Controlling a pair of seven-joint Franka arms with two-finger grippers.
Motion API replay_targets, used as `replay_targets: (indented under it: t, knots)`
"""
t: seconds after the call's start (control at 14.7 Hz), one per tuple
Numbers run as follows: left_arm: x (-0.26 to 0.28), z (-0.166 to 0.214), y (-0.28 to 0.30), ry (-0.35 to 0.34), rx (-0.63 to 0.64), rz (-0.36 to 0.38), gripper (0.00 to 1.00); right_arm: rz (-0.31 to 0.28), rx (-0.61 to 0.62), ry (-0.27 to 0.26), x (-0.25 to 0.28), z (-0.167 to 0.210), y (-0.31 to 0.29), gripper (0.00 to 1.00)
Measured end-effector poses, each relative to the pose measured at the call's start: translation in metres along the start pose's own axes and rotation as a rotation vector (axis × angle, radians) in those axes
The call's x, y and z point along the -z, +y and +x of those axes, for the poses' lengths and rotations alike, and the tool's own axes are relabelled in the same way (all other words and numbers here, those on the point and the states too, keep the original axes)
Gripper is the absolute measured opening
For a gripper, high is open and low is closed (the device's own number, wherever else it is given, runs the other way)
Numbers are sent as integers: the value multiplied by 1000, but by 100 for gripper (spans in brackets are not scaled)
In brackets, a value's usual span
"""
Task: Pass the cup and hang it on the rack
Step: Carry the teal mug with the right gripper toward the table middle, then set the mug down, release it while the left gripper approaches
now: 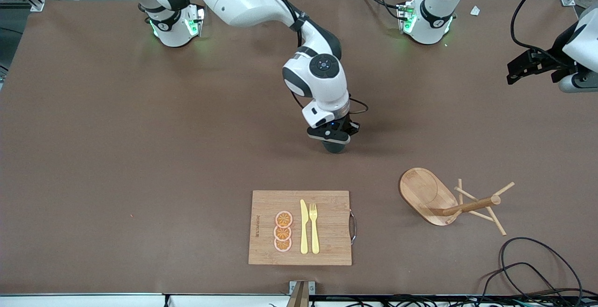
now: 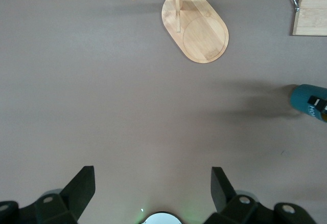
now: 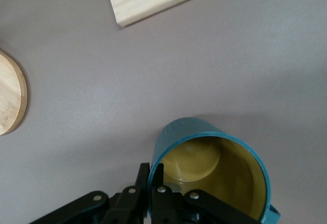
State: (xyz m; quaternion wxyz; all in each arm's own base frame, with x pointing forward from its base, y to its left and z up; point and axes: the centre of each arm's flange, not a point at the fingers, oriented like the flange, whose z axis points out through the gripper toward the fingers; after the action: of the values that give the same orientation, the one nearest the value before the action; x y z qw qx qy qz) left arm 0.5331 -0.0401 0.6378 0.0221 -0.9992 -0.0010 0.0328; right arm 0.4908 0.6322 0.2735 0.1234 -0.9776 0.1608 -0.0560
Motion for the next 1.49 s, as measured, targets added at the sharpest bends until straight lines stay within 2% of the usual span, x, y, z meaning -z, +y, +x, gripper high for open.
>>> replay_targets:
  t: [0.14, 0.2, 0.41, 0.54, 0.61, 0.68, 0.81, 1.02, 1.15, 1.29, 1.49]
  knots:
    - [-4, 3, 0, -8, -1, 0, 100, 2, -5, 0, -3, -4, -1, 7]
    - [-5, 3, 0, -10, -2, -1, 100, 2, -5, 0, -5, -4, -1, 15]
    - [-6, 4, 1, -12, -3, -1, 100, -9, -13, 6, -2, 3, 0, 46]
    - [-6, 4, 2, -12, -6, 0, 100, -52, -28, -1, 11, 16, 3, 64]
    - [-6, 4, 3, -12, -7, 0, 100, -64, -44, -2, 24, 29, 5, 72]
    - [-6, 4, 4, -12, -10, 0, 100, -65, -62, 3, 39, 45, 8, 85]
    - [-9, 5, 12, -18, -23, 1, 100, -57, -70, 19, 71, 78, 15, 100]
    - [-18, 9, 28, -36, -53, 2, 100, -102, 46, 16, 117, 142, 48, 100]
    - [-27, 14, 36, -53, -68, 2, 100, -132, 126, 8, 157, 201, 89, 100]
    - [-41, 20, 53, -76, -100, 3, 100, -130, 160, 28, 202, 261, 140, 100]
    - [-68, 27, 109, -103, -120, 13, 100, -138, 186, 44, 253, 322, 222, 100]
